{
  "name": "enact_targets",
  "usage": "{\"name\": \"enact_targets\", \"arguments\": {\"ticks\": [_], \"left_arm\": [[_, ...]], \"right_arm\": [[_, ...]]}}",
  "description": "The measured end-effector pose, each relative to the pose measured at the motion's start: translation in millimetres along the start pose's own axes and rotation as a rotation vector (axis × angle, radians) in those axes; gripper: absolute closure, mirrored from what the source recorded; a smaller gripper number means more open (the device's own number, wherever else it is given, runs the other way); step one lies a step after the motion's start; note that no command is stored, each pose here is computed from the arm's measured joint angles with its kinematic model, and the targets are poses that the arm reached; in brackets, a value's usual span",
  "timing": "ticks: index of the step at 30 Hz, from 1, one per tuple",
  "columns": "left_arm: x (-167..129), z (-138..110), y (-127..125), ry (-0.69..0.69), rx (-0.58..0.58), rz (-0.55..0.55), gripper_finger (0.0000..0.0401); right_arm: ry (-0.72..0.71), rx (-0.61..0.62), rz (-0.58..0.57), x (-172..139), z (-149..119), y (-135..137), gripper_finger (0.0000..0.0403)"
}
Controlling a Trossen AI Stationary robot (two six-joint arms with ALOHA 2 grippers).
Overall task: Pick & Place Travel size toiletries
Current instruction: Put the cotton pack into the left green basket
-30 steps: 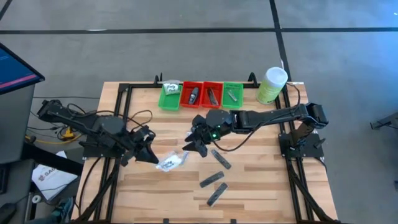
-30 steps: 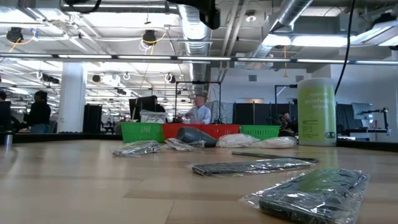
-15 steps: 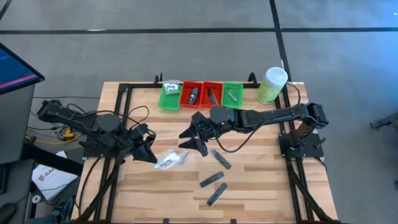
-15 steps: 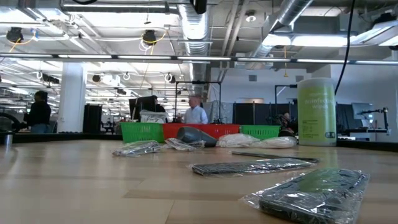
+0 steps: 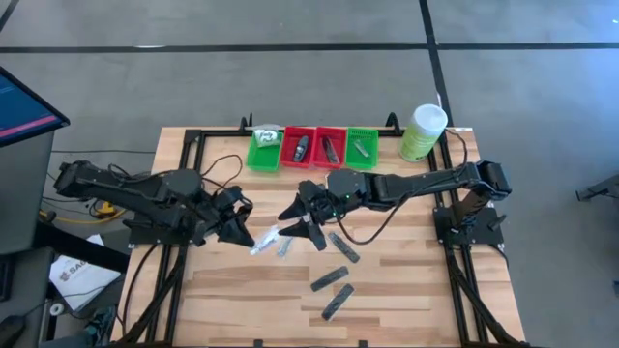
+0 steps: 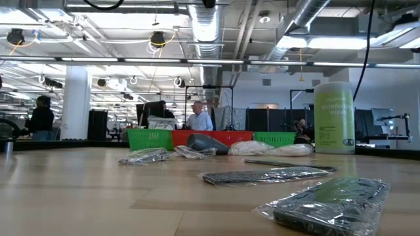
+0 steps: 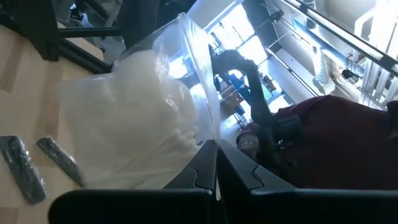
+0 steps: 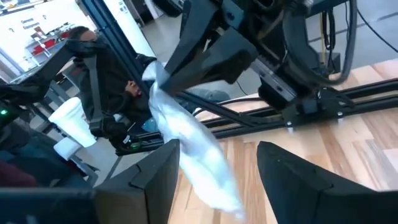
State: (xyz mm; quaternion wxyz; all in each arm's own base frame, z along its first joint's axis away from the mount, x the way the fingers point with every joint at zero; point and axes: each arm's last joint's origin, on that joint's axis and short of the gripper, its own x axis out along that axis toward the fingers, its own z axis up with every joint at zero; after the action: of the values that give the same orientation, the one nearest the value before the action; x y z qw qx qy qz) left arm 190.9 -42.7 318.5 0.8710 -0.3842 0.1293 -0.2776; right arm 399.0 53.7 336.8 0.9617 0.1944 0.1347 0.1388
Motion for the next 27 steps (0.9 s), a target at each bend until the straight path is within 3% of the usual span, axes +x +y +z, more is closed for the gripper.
{"name": "enact_targets", "arguments": {"ticks": [7, 20, 27], "left_arm": [[5.3, 9.9, 12.7, -0.013, 0.010, -0.012, 0.0401], [-1.3, 28.9, 9.7, -0.045, 0.053, -0.030, 0.0401], [-3.2, 30.9, 11.5, -0.051, 0.054, -0.023, 0.0401]], "right_arm": [[0.015, 0.000, 0.008, 1.0, -2.9, 4.3, 0.0196], [0.041, 0.003, 0.019, 2.1, -7.3, 10.6, 0.0197], [0.041, 0.003, 0.020, 2.1, -7.4, 10.8, 0.0241]]}}
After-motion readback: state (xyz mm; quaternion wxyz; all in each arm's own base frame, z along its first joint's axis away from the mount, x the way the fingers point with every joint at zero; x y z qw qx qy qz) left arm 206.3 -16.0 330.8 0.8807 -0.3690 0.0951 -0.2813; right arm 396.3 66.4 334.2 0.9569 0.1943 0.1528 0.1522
